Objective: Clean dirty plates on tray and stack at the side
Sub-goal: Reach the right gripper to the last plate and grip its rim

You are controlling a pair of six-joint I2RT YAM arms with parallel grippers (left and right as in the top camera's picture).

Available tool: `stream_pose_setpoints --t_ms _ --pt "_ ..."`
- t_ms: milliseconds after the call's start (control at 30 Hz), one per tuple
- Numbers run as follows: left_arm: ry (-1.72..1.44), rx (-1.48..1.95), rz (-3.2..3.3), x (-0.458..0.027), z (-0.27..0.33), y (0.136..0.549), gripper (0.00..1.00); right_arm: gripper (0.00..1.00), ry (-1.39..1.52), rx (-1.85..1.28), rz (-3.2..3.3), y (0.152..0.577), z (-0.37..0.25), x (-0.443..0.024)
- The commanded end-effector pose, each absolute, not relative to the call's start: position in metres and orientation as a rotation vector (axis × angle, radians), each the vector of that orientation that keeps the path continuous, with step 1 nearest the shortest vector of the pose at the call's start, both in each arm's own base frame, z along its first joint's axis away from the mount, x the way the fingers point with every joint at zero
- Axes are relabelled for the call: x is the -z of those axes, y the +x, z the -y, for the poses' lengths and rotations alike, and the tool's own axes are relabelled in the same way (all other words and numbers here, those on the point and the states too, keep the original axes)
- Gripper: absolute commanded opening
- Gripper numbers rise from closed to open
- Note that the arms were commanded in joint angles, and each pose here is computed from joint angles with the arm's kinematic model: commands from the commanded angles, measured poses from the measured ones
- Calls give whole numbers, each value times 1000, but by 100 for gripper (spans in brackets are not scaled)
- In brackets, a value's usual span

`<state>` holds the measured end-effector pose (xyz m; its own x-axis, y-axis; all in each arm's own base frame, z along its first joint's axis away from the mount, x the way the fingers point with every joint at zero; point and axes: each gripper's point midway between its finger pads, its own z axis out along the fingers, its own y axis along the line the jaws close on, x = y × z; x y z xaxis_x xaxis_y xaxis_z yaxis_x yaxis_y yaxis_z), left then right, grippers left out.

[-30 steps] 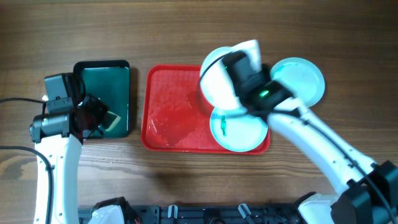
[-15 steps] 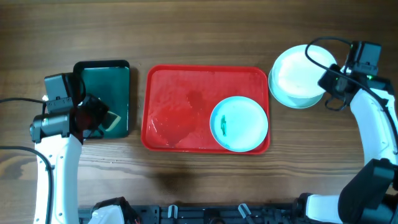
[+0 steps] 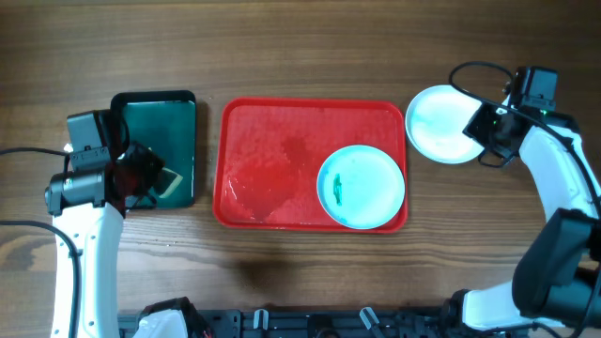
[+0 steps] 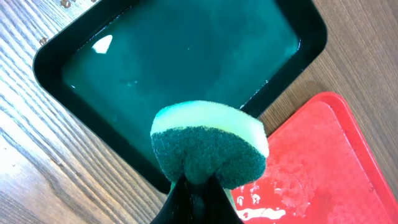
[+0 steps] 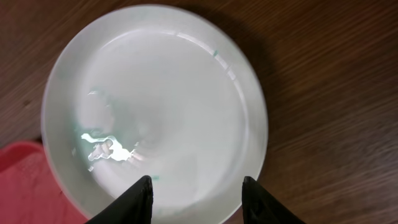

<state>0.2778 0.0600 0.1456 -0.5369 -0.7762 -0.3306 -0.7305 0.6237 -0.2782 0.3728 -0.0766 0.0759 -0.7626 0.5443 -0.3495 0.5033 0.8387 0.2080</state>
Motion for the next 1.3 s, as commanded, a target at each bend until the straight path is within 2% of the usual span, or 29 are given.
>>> stream_pose_setpoints --t_ms 0,133,200,267,300,433,500,567,633,867,1133,1167,1267 --pt "-1209 158 -2411 -147 -61 279 4 49 636 -353 -2578 367 41 -118" --pt "-1209 158 -2411 -147 -61 279 4 52 510 -387 -2566 348 10 -152" --pt "-1209 158 -2410 -147 -62 279 4 57 426 -404 -2562 339 -9 -166" --pt "-1208 158 -2410 -147 -61 280 4 74 325 -416 -2575 331 -31 -173" --pt "-1208 158 -2408 -147 -62 280 4 77 293 -410 -2588 328 -39 -172" --pt "-1207 159 -2408 -147 -62 280 4 77 183 -294 -2652 321 -60 -155" --pt "-1207 159 -2408 -147 -62 280 4 73 134 -272 -2691 317 -71 -140" --pt "-1207 159 -2408 -147 -62 280 4 61 94 -272 -2726 313 -80 -123" --pt "-1207 159 -2408 -147 -62 280 4 55 78 -265 -2767 310 -83 -104" --pt "-1207 159 -2408 -147 -62 280 4 54 23 -221 -2909 314 -87 -33" --pt "-1207 159 -2408 -147 -62 280 4 52 -21 -193 -3013 305 -85 1" --pt "-1207 164 -2408 -147 -61 280 4 42 -25 -243 -3020 303 -91 1" --pt "-1206 169 -2408 -148 -60 281 4 31 -36 -394 -3026 299 -108 -2"
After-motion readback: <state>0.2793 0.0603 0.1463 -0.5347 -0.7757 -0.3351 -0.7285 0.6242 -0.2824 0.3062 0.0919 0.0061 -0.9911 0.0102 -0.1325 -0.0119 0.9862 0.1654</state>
